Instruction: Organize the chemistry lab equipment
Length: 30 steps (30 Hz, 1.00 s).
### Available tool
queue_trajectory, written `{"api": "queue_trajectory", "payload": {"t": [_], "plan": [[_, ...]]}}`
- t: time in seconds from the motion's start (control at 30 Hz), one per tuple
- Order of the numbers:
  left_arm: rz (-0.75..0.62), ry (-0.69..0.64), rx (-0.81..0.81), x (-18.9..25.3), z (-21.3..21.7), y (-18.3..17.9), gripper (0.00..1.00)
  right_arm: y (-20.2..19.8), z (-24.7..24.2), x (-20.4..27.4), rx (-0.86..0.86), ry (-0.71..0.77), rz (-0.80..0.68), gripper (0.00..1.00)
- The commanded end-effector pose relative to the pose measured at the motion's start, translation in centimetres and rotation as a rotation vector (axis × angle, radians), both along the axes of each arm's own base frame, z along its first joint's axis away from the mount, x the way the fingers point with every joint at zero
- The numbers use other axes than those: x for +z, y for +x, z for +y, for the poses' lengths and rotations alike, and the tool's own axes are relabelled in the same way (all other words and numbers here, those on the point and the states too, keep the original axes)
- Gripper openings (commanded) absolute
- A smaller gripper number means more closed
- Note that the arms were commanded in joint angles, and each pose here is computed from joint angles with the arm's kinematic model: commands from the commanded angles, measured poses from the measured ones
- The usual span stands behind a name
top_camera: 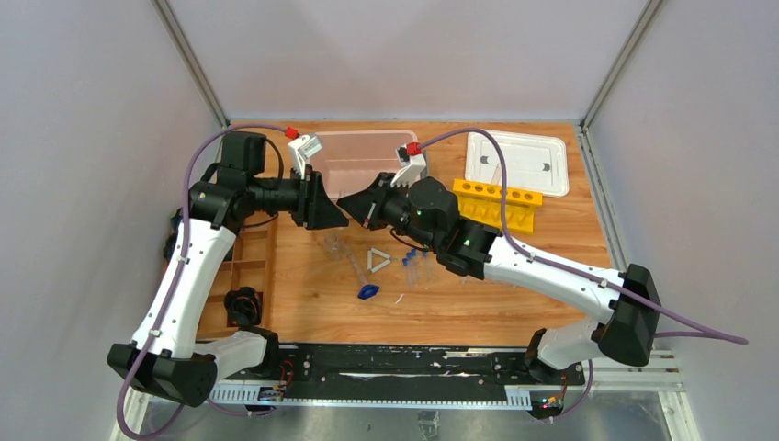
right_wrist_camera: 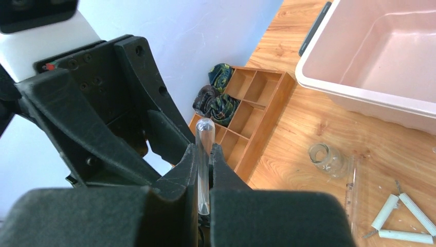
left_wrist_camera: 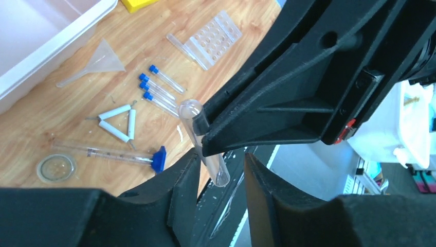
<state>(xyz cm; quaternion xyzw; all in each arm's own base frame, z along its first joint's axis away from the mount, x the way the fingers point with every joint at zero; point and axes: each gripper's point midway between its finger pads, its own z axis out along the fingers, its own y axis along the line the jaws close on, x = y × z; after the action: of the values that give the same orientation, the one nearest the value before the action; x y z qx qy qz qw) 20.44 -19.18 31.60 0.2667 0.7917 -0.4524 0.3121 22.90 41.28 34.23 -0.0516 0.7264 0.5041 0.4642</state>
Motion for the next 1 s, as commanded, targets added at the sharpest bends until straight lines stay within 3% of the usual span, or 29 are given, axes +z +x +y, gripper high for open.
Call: {"api": "queue_trajectory", "payload": {"t": [0.0,0.13,0.6,0.73,0.83,0.97], "plan": [[-0.013,-0.013,0.02,0.1,0.0,0.7,0.36,-0.1,-0.2,2.5,-0.033,0.08,-0.026,0.0],[-0.004,-0.004,0.03,-0.5,0.1,0.8,0.26,-0.1,-0.4,2.9,-0.044,0.089,-0.037,0.0],[0.042,-0.003,0.024,-1.8,0.0,0.5,0.3,-0.8,-0.2,3.3,-0.06,0.112,-0.069,0.0],[0.027,0.003,0.02,-1.9,0.1,0.4,0.18,-0.8,-0.4,3.2,-0.072,0.101,-0.078,0.0],[0.025,0.007,0.02,-2.1,0.2,0.4,0.08,-0.5,-0.5,2.4,-0.088,0.059,-0.062,0.13],[0.003,0.012,0.009,-2.2,0.2,0.3,0.02,0.5,-0.8,0.9,-0.114,-0.061,-0.005,0.39]]}}
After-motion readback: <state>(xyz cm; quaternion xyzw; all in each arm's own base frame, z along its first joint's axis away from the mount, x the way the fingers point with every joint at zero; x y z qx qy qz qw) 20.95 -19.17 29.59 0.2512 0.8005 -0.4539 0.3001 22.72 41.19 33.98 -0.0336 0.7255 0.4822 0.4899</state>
